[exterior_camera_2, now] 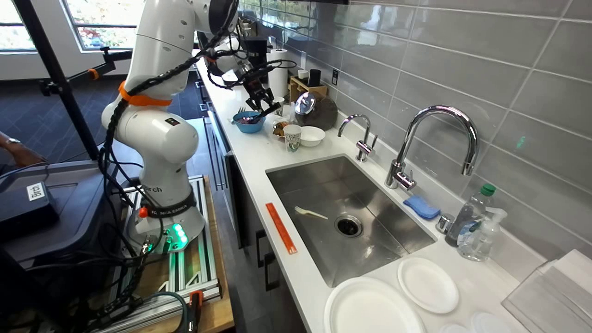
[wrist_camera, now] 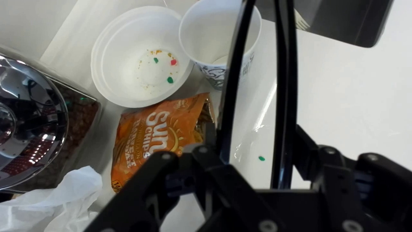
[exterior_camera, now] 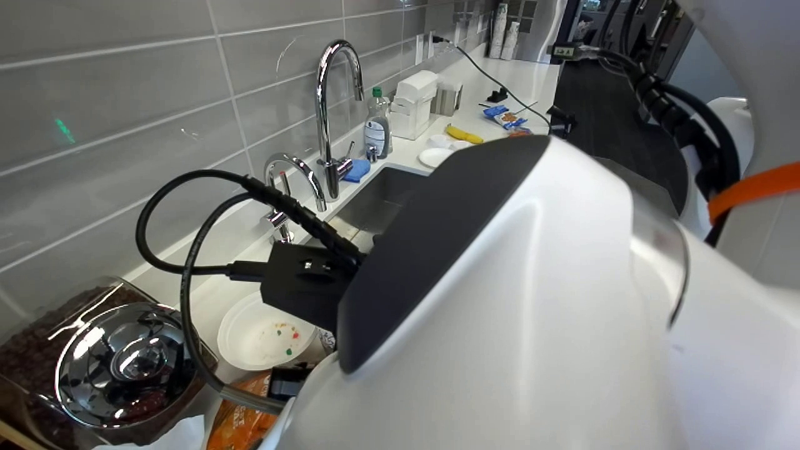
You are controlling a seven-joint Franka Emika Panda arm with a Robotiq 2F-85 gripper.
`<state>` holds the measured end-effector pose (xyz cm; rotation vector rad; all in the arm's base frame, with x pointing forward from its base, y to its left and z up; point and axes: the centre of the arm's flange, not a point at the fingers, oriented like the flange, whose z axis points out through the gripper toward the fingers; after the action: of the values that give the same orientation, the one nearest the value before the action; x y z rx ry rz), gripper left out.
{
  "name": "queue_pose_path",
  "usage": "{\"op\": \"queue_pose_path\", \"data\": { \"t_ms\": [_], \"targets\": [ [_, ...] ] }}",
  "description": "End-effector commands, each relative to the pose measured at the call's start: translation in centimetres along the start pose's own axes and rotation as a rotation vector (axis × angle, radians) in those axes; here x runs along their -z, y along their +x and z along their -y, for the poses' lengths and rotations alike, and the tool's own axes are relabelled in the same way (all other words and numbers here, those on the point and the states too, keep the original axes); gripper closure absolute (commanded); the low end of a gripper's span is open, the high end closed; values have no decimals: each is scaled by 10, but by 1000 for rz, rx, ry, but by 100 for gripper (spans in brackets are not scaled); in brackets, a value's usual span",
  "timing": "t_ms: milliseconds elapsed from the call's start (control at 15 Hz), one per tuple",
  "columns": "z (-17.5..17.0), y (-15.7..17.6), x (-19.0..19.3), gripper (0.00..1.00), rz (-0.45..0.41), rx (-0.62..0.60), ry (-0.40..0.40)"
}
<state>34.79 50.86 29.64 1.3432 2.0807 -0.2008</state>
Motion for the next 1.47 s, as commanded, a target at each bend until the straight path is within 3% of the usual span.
{"op": "queue_pose_path", "data": {
  "t_ms": [0,533,867,933,1067,1200,1400],
  "targets": [
    [-9,5,-1,40,29,10,9],
    [-52,-25,-30,41,31,-71,99],
    [-62,-32,-45,40,56,-86,156],
    [-61,-31,-44,43,55,-86,157],
    [-61,-29,-41,65,46,-84,158],
    [-59,-28,-36,78,41,-87,151],
    [-50,-25,-23,85,32,-81,123]
  ]
}}
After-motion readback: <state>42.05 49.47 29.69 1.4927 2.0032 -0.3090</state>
